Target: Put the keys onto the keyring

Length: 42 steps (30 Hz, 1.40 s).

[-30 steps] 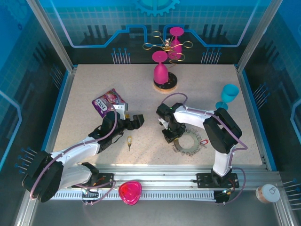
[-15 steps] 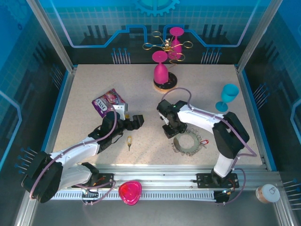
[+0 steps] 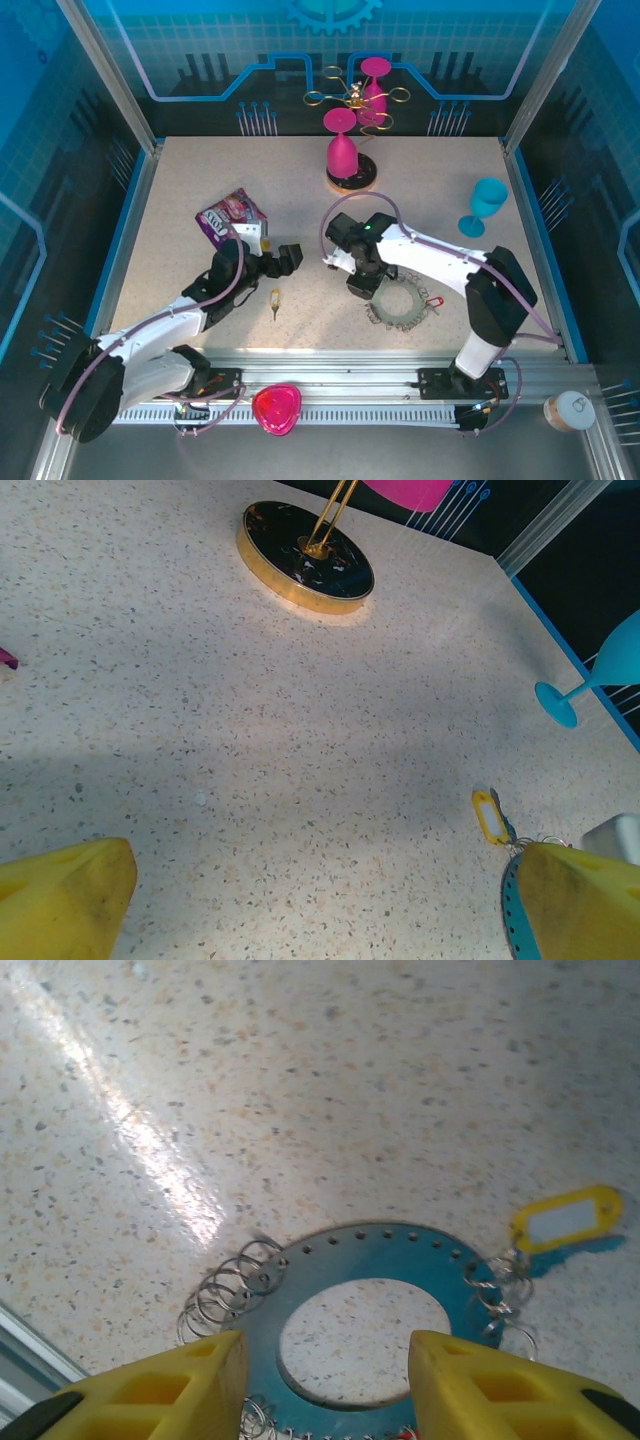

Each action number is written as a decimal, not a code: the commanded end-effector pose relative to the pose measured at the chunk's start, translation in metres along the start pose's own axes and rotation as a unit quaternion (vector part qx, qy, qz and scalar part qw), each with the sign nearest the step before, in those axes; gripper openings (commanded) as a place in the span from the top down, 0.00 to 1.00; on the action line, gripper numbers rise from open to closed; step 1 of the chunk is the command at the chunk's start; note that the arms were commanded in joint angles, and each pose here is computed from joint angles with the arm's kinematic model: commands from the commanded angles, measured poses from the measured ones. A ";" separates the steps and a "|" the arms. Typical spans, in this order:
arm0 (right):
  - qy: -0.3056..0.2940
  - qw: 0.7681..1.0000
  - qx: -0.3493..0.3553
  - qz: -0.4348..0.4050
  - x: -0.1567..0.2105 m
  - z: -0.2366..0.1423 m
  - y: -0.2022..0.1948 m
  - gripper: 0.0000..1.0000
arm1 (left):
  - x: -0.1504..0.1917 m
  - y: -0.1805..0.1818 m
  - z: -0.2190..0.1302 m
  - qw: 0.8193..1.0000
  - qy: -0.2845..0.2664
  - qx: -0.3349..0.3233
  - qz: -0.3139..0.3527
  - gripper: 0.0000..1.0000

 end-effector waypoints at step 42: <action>0.182 0.979 0.056 -0.075 -0.006 0.058 0.029 0.63 | 0.007 0.004 -0.014 1.000 -0.006 -0.016 0.016 0.02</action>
Point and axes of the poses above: each hand's point on the last joint's axis, 136 mm out from that joint toward the fingers, its own z axis out along the fingers, its own y axis along the line the jaws close on, x = y × z, the point moved 7 cm from there along -z, back along the fingers, and after that the axes turned 13 degrees about z, right-handed, at the moved point
